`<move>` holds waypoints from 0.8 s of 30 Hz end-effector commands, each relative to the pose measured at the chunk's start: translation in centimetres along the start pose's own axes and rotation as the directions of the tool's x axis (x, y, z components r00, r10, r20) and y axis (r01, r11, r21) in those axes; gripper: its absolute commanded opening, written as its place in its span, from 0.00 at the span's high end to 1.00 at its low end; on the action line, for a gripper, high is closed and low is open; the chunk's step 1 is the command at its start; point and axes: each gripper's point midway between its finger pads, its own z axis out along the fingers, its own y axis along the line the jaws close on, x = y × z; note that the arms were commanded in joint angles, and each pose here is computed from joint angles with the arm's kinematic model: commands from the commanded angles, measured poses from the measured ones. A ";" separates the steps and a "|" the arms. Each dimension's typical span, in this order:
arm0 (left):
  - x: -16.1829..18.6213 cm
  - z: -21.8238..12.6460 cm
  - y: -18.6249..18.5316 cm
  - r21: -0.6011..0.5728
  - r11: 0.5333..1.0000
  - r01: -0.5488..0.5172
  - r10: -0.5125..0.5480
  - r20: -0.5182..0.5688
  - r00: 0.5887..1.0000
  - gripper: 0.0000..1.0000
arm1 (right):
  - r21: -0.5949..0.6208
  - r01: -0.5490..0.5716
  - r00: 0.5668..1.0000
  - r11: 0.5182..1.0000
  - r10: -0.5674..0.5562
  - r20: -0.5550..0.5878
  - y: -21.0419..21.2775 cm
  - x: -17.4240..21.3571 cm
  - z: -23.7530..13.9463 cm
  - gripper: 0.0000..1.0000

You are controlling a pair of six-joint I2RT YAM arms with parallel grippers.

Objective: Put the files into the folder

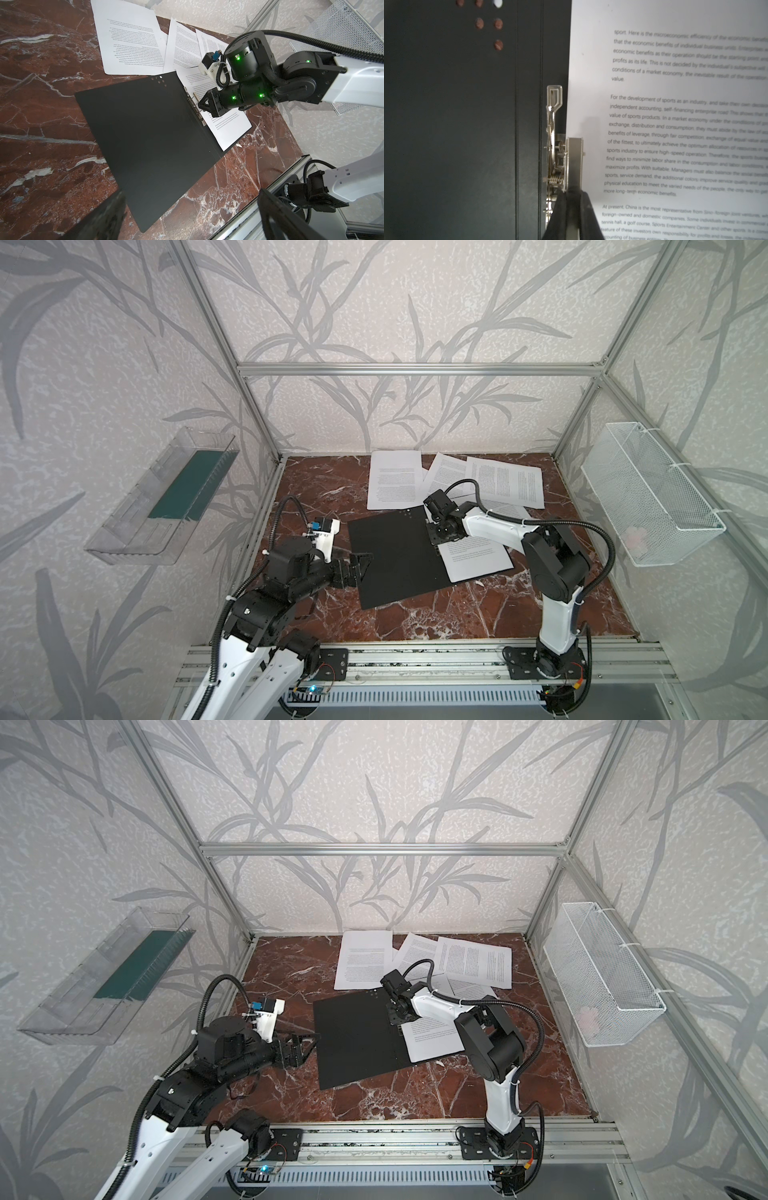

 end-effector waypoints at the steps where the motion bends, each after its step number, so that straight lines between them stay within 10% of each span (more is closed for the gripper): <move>1: 0.0 0.0 0.0 0.006 1.000 -0.020 0.020 0.008 1.000 0.01 | -0.035 -0.067 0.996 0.997 0.069 0.063 1.2 -0.8 -2.2 1.00; 24: -0.1 -0.1 0.1 0.002 1.000 -0.015 0.015 0.013 1.000 0.01 | -0.160 -0.246 0.965 0.956 0.257 0.051 12.3 -2.1 -3.0 1.00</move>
